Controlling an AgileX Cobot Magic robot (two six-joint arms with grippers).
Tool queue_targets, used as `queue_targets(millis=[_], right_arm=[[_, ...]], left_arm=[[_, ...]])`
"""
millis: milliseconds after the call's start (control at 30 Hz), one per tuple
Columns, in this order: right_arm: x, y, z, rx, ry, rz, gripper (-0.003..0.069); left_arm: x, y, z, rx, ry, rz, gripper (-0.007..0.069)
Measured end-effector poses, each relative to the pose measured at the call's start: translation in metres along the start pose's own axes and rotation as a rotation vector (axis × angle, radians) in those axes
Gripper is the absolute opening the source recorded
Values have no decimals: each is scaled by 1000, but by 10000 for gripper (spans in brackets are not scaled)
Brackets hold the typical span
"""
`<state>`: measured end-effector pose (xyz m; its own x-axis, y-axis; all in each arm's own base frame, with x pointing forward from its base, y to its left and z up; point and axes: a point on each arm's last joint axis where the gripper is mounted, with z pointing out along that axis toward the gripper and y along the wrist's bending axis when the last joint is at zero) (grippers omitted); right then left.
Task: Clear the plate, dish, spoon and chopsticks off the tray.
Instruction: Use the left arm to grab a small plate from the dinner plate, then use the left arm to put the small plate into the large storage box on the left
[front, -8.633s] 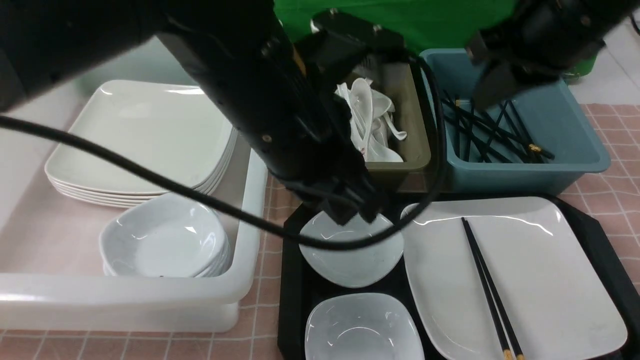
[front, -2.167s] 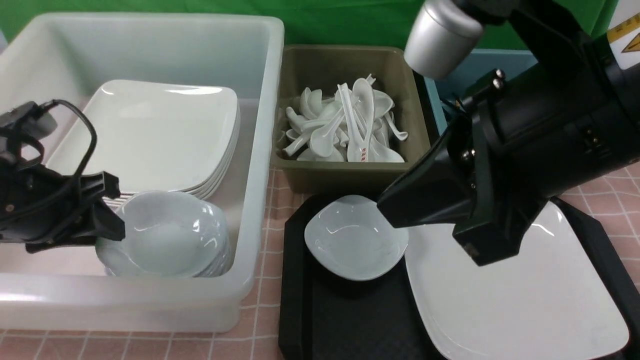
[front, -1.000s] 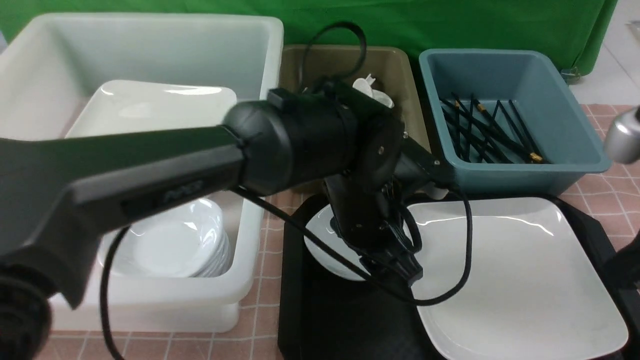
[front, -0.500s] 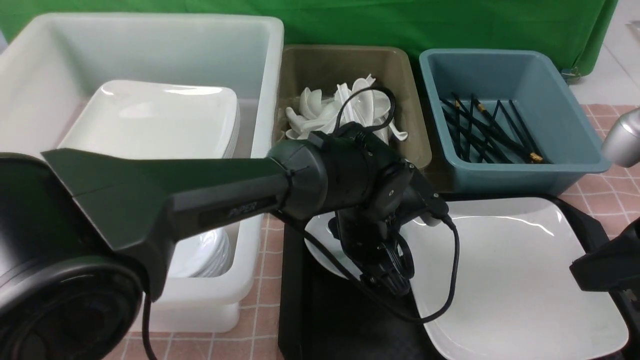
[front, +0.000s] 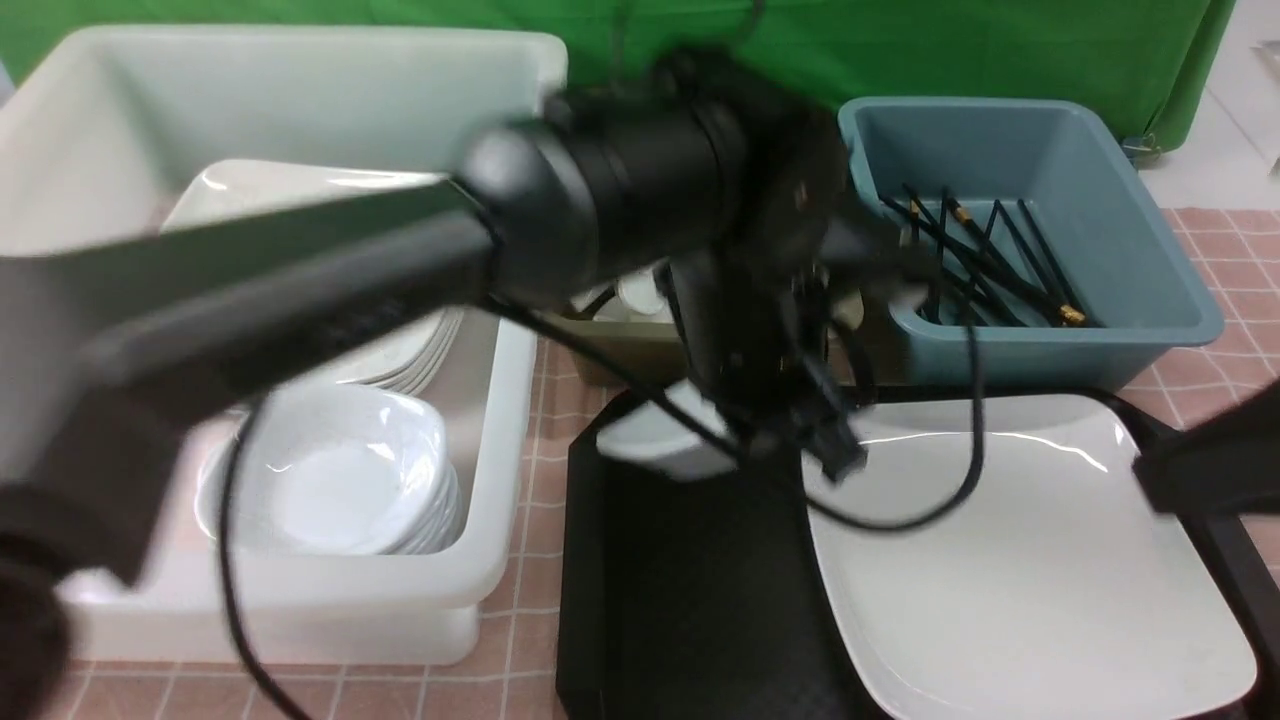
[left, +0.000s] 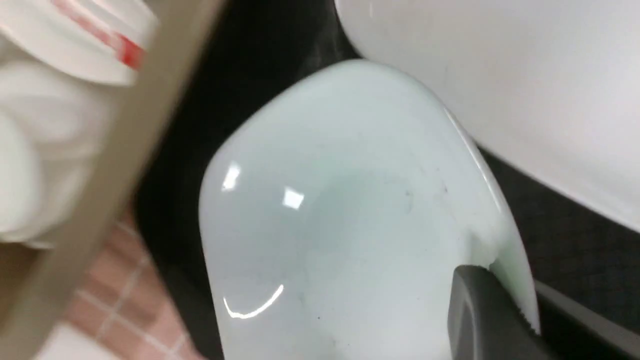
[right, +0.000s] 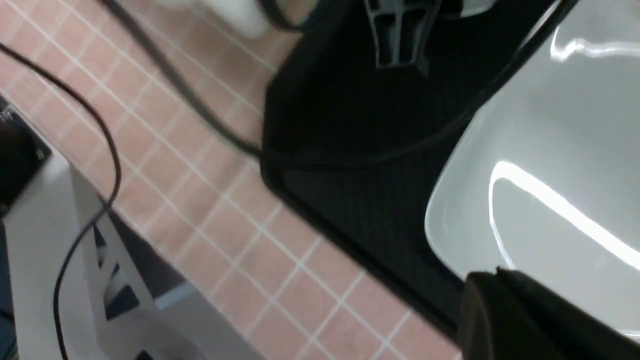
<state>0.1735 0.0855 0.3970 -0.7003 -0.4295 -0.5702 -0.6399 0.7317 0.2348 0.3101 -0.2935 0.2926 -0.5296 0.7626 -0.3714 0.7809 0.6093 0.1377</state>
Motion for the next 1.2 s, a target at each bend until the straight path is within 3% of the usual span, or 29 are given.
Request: queue_targets(millis=[200,267,400,533,667,1000,1133,1200], right_arm=[[-20,14,-27,-39,-128,-45,30],[-34,20,-32,-80,-168,-81,30],[-54,29,-27,-129,-168,-137,30],[-87,48,2,-191,-107,-237,30],[-108,60,29,-176,-49,-302,30],[-123,76,51,-196,-16,-317,30],[-123,75,51,-187,-16,-315,30],[-123,74,51,-169,-13,-319,30]], left_arm=[[20,40,-105,-78,-170,-112,7],[44,65,-147,-149,-209,-210,7],[73,82,-167,-203,-210,-300,7],[111,84,-143,-194,-78,-383,7],[132,80,-102,-184,38,-383,7],[159,76,-48,-247,62,-388,19],[162,75,-41,-245,81,-406,92],[162,76,-41,-250,82,-408,200]])
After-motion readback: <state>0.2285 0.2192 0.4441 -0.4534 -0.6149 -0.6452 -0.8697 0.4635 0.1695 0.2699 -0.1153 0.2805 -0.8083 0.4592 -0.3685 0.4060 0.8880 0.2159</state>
